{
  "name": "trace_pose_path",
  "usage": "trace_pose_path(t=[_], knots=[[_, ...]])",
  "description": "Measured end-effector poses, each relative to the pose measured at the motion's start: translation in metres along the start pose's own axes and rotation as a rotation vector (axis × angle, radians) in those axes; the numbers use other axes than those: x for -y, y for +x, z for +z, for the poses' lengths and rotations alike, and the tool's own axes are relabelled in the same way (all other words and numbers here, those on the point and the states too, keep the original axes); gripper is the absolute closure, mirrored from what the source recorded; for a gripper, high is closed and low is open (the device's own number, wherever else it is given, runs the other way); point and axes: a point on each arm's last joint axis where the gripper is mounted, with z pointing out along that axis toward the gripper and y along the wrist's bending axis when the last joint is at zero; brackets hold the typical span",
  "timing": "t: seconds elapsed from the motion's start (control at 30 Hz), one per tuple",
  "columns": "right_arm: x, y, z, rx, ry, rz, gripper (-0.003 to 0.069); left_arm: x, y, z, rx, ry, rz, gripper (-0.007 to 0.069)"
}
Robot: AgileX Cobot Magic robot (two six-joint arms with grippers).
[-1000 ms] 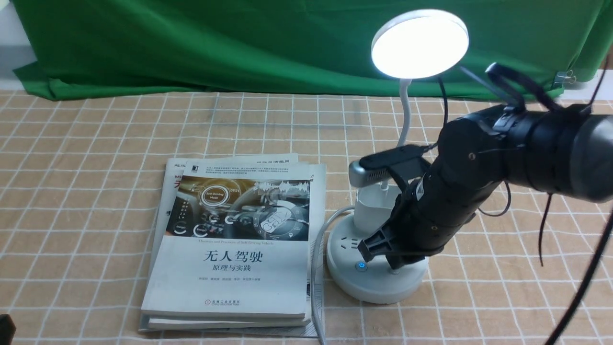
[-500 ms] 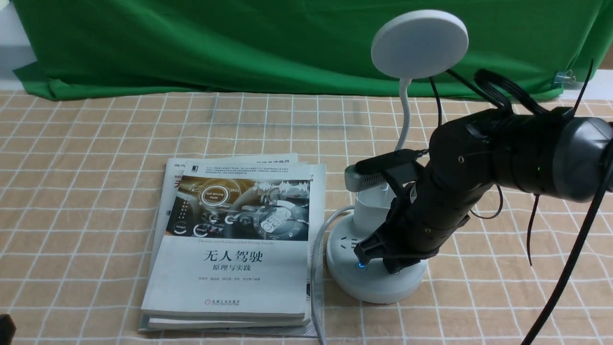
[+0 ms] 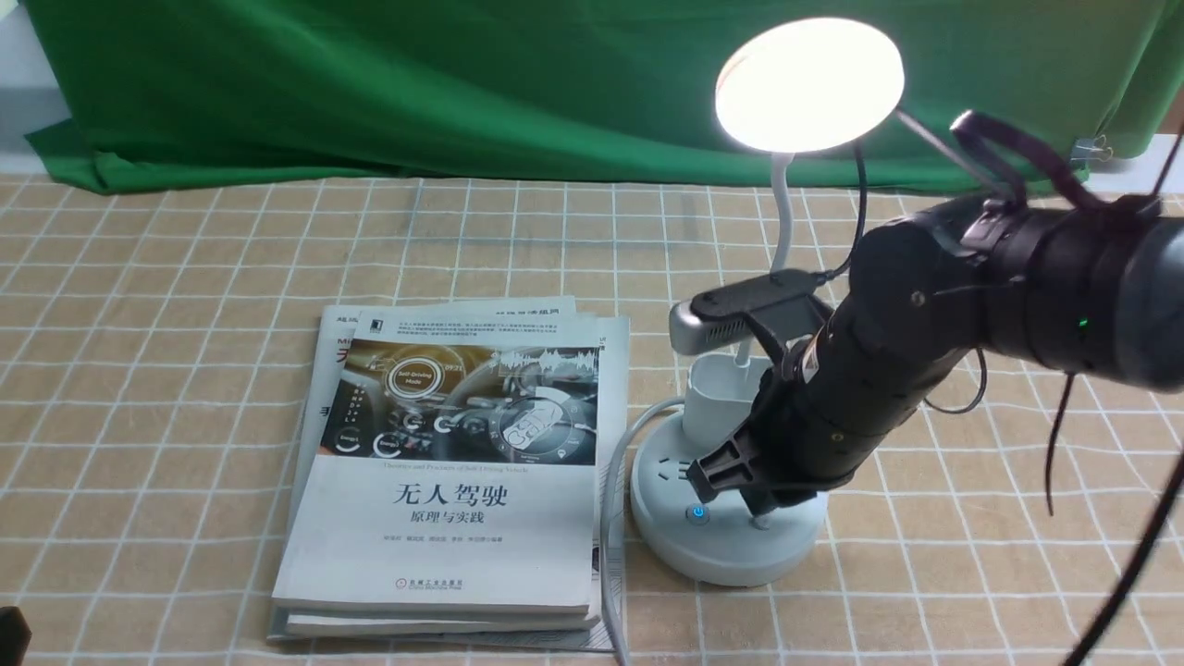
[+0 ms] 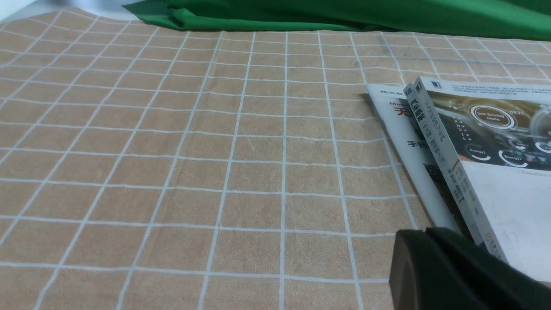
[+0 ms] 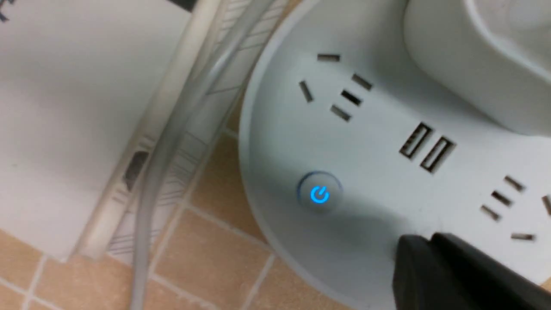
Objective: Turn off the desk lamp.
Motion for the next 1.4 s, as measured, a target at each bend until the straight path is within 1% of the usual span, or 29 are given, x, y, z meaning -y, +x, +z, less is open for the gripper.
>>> trace_pose_path(t=[0.07,0.27,0.43,0.53,0.63,0.73,0.8,1.03,1.17,1.33,1.4], knots=[[0.001,0.001,0.013,-0.039,0.003,0.001,0.0623,0.0,0.0,0.0,0.0,0.0,0.0,0.0621],[0.001,-0.001,0.015,-0.04,0.004,-0.015,0.0623,0.0,0.0,0.0,-0.001,0.0,0.0,0.0621],[0.001,0.0,0.007,-0.022,0.007,-0.02,0.0623,0.0,0.0,0.0,-0.001,0.0,0.0,0.0621],[0.001,0.005,-0.015,0.03,0.012,-0.014,0.0623,0.0,0.0,0.0,-0.001,0.0,0.0,0.0621],[0.0,0.021,-0.039,0.092,0.012,-0.019,0.0623,0.0,0.0,0.0,-0.001,0.0,0.0,0.0621],[0.001,0.045,-0.052,0.102,0.013,-0.02,0.0623,0.0,0.0,0.0,-0.001,0.0,0.0,0.0621],[0.001,0.068,-0.067,0.128,0.011,-0.021,0.0623,0.0,0.0,0.0,-0.001,0.0,0.001,0.0621],[0.003,0.128,-0.097,0.236,0.002,0.014,0.0616,0.0,0.0,0.0,-0.001,0.0,0.0,0.0621],[0.003,0.146,-0.121,0.351,-0.007,0.021,0.0602,0.0,0.0,0.0,-0.001,0.0,0.0,0.0621],[0.002,0.157,-0.147,0.509,-0.018,0.015,0.0592,0.0,0.0,0.0,-0.001,0.0,0.0,0.0621],[0.001,0.162,-0.155,0.559,-0.025,0.016,0.0606,0.0,0.0,0.0,-0.001,0.0,0.0,0.0621]])
